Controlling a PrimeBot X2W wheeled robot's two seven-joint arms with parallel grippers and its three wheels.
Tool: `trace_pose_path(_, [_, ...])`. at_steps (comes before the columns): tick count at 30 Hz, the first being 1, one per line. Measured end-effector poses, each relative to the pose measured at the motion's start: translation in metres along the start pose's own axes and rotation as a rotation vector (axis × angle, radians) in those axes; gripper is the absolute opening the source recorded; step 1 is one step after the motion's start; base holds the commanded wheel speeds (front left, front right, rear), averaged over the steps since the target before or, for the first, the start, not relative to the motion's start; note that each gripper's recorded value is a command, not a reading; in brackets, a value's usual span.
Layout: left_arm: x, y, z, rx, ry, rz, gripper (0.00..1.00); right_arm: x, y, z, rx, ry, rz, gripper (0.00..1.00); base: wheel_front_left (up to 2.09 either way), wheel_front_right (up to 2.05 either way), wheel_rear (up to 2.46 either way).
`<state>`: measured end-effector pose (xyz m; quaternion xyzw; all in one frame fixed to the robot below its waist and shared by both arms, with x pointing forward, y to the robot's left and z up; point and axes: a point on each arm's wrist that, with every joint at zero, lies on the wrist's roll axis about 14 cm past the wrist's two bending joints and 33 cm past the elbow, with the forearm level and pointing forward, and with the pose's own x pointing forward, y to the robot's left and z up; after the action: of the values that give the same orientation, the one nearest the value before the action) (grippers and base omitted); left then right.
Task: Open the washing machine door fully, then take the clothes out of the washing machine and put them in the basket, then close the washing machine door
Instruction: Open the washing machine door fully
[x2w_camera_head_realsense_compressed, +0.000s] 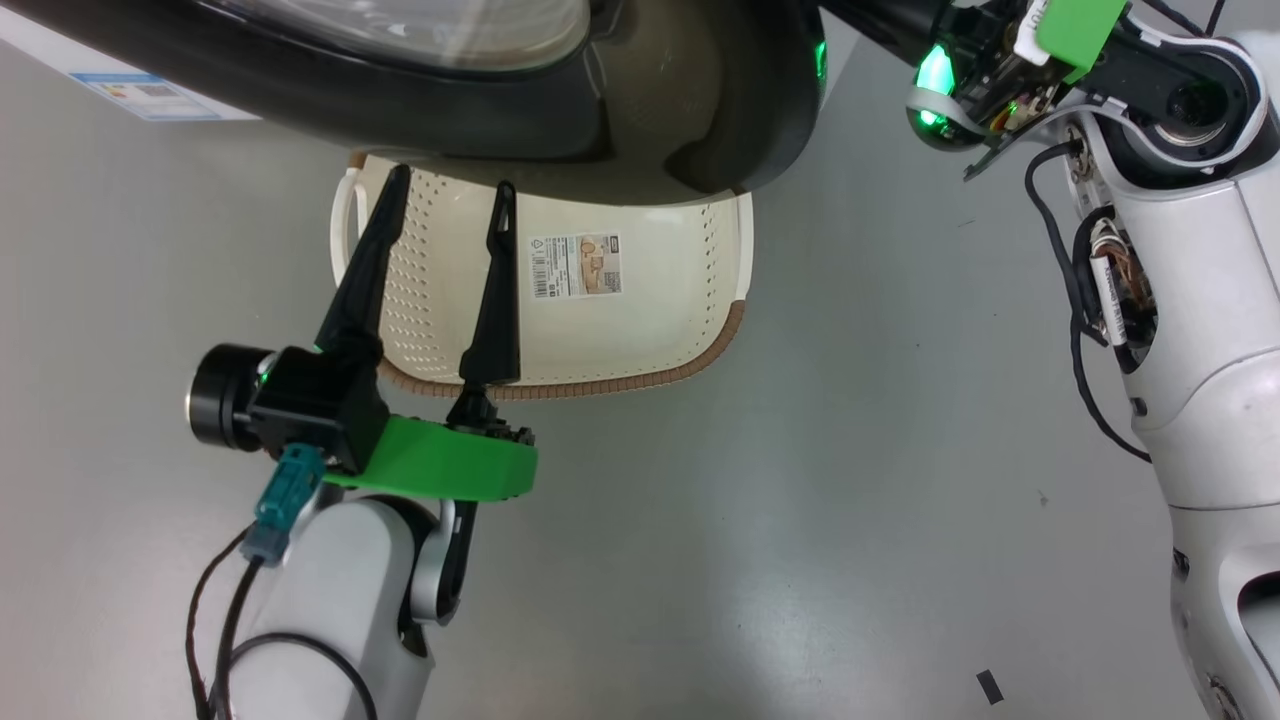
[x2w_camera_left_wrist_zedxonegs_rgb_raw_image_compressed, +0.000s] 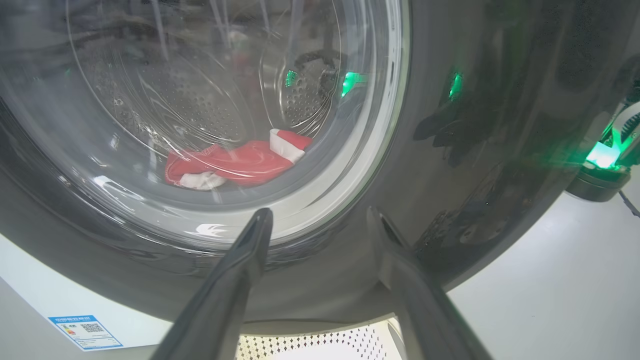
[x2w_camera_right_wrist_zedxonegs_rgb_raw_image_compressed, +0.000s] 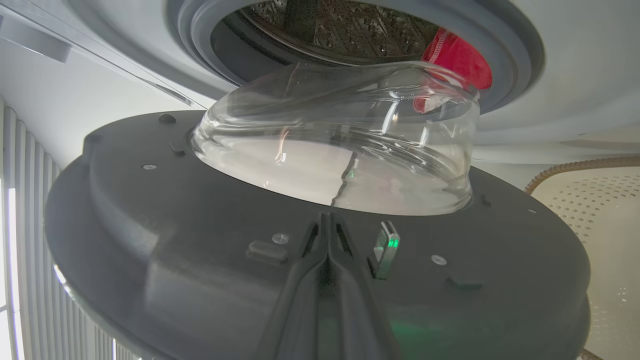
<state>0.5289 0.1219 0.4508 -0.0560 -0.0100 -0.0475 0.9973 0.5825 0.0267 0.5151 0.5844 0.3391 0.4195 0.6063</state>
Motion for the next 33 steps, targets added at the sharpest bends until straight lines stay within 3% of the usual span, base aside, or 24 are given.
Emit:
trace_pose_path(12, [0.001, -0.003, 0.003, -0.008, -0.008, -0.003, 1.00, -0.002, 0.009, -0.002, -0.055, -0.032, -0.012, 0.00, 0.00, 0.00, 0.00])
trace_pose_path(14, [0.002, -0.004, 0.004, -0.010, -0.009, -0.005, 1.00, -0.004, 0.010, 0.003, -0.092, -0.080, -0.027, 0.99, 0.00, 0.00, 0.00])
trace_pose_path(20, [0.003, -0.006, 0.006, -0.019, -0.017, -0.006, 1.00, -0.017, 0.014, 0.023, -0.219, -0.253, -0.075, 1.00, 0.00, 0.00, 0.00])
trace_pose_path(24, [0.003, -0.005, 0.010, -0.021, -0.023, -0.002, 1.00, -0.038, 0.019, 0.045, -0.407, -0.412, -0.142, 1.00, 0.00, 0.00, 0.00])
trace_pose_path(33, [-0.005, 0.001, 0.003, -0.027, 0.004, 0.023, 1.00, -0.073, 0.002, 0.049, -0.830, -0.562, -0.312, 1.00, 0.00, 0.00, 0.00])
